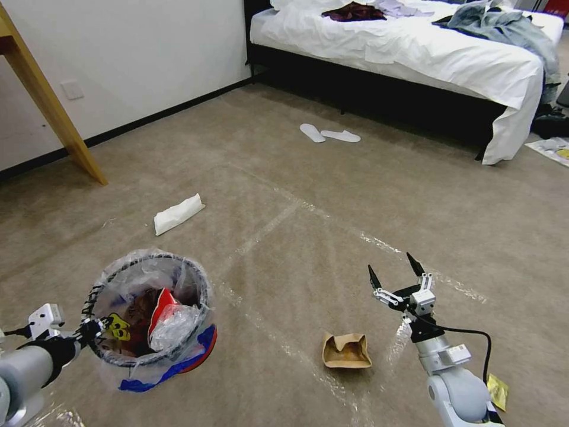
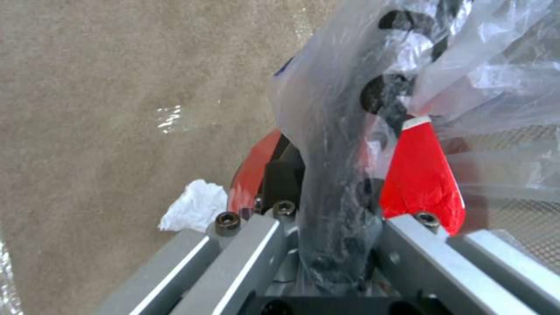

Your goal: Pick up the trash bin and place the garbage on the floor into it.

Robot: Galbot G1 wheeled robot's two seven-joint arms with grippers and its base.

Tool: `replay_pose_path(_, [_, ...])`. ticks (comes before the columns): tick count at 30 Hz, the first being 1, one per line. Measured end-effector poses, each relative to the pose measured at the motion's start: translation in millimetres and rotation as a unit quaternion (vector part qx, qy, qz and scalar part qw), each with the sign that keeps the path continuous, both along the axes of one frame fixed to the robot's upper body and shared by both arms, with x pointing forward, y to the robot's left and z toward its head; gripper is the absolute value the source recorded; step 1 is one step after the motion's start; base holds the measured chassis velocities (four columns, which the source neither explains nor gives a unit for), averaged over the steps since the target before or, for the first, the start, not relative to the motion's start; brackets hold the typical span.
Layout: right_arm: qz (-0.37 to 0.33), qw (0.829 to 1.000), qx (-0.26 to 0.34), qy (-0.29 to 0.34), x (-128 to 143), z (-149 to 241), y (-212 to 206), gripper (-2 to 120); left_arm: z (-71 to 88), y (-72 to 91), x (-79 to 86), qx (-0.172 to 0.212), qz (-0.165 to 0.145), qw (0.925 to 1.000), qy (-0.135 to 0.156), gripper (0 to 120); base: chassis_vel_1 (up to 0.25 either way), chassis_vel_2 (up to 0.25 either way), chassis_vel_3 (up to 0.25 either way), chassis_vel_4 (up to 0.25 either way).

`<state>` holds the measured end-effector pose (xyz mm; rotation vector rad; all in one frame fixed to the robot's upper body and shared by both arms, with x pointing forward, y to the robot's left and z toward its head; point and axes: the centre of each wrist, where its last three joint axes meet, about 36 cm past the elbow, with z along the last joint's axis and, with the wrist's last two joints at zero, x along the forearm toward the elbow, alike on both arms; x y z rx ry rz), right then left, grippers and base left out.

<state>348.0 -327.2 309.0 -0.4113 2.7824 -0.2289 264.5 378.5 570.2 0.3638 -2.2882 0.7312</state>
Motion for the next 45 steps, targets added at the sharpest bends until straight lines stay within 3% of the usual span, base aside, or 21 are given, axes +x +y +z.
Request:
replay_pose_path(6, [0.073, 0.991, -0.108, 0.010, 31, 29, -44, 100, -1.4, -0.2, 0.5, -0.002, -0.003, 1.0000, 0.001, 1, 0.000, 0.000, 0.000, 0.000])
replay_pose_path(12, [0.136, 0.979, -0.144, 0.045, 49, 45, -64, 100, -1.9, 0.6, 1.4, -0.001, -0.003, 1.0000, 0.002, 1, 0.000, 0.000, 0.000, 0.000])
replay_pose_path(13, [0.215, 0.954, -0.182, 0.103, 66, 68, -91, 100, -4.2, 1.4, 2.3, -0.003, -0.001, 1.0000, 0.003, 1, 0.000, 0.000, 0.000, 0.000])
replay_pose_path(14, [0.215, 0.954, -0.182, 0.103, 66, 68, -91, 100, -4.2, 1.4, 2.3, -0.003, -0.001, 1.0000, 0.003, 1, 0.000, 0.000, 0.000, 0.000])
replay_pose_path(16, [0.311, 0.905, -0.240, 0.165, 82, 94, -114, 100, -6.7, 3.1, 2.8, -0.006, 0.003, 1.0000, 0.003, 1, 0.000, 0.000, 0.000, 0.000])
replay_pose_path(17, [0.311, 0.905, -0.240, 0.165, 82, 94, -114, 100, -6.7, 3.1, 2.8, -0.006, 0.003, 1.0000, 0.003, 1, 0.000, 0.000, 0.000, 0.000])
replay_pose_path(18, [0.334, 0.888, -0.260, 0.181, 87, 102, -119, 100, -7.3, 3.8, 3.1, -0.006, 0.005, 1.0000, 0.002, 1, 0.000, 0.000, 0.000, 0.000])
replay_pose_path(19, [0.371, 0.853, -0.304, 0.205, 98, 114, -127, 100, -9.6, 5.4, 3.3, -0.007, 0.008, 0.9999, 0.003, 1, 0.000, 0.000, 0.000, 0.000])
replay_pose_path(20, [0.371, 0.853, -0.304, 0.205, 98, 114, -127, 100, -9.6, 5.4, 3.3, -0.007, 0.008, 0.9999, 0.003, 1, 0.000, 0.000, 0.000, 0.000])
replay_pose_path(22, [0.413, 0.810, -0.346, 0.233, 108, 120, -130, 100, -11.7, 5.9, 3.5, -0.009, 0.012, 0.9999, 0.001, 1, 0.000, 0.000, 0.000, 0.000])
replay_pose_path(24, [0.427, 0.797, -0.354, 0.240, 110, 119, -131, 100, -12.3, 6.0, 3.6, -0.010, 0.013, 0.9999, 0.001, 1, 0.000, 0.000, 0.000, 0.000])
replay_pose_path(25, [0.469, 0.759, -0.373, 0.254, 115, 119, -129, 100, -14.0, 6.4, 4.2, -0.013, 0.014, 0.9998, 0.000, 1, 0.000, 0.000, 0.000, 0.000])
replay_pose_path(26, [0.487, 0.739, -0.386, 0.260, 118, 119, -126, 100, -14.6, 6.9, 4.7, -0.012, 0.015, 0.9998, 0.000, 1, 0.000, 0.000, 0.000, 0.000])
replay_pose_path(27, [0.487, 0.739, -0.386, 0.260, 118, 119, -126, 100, -14.6, 6.9, 4.7, -0.012, 0.015, 0.9998, 0.000, 1, 0.000, 0.000, 0.000, 0.000])
replay_pose_path(28, [0.504, 0.711, -0.413, 0.263, 125, 117, -119, 100, -15.7, 7.5, 5.4, -0.012, 0.016, 0.9998, 0.000, 1, 0.000, 0.000, 0.000, 0.000])
replay_pose_path(29, [0.504, 0.711, -0.413, 0.263, 125, 117, -119, 100, -15.7, 7.5, 5.4, -0.012, 0.016, 0.9998, 0.000, 1, 0.000, 0.000, 0.000, 0.000])
replay_pose_path(30, [0.514, 0.684, -0.445, 0.265, 133, 113, -112, 100, -16.8, 7.9, 5.7, -0.012, 0.017, 0.9998, 0.001, 1, 0.000, 0.000, 0.000, 0.000])
replay_pose_path(31, [0.514, 0.684, -0.445, 0.265, 133, 113, -112, 100, -16.8, 7.9, 5.7, -0.012, 0.017, 0.9998, 0.001, 1, 0.000, 0.000, 0.000, 0.000])
replay_pose_path(33, [0.526, 0.652, -0.480, 0.260, 143, 98, -101, 100, -17.9, 8.4, 5.4, -0.011, 0.019, 0.9998, 0.003, 1, 0.000, 0.000, 0.000, 0.000])
replay_pose_path(34, [0.533, 0.645, -0.482, 0.259, 144, 90, -97, 100, -18.4, 8.4, 5.0, -0.010, 0.019, 0.9997, 0.004, 1, 0.000, 0.000, 0.000, 0.000])
replay_pose_path(45, [0.558, 0.618, -0.481, 0.275, 137, 42, -82, 100, -24.4, 7.7, 0.9, -0.008, 0.028, 0.9996, 0.009, 1, 0.000, 0.000, 0.000, 0.000])
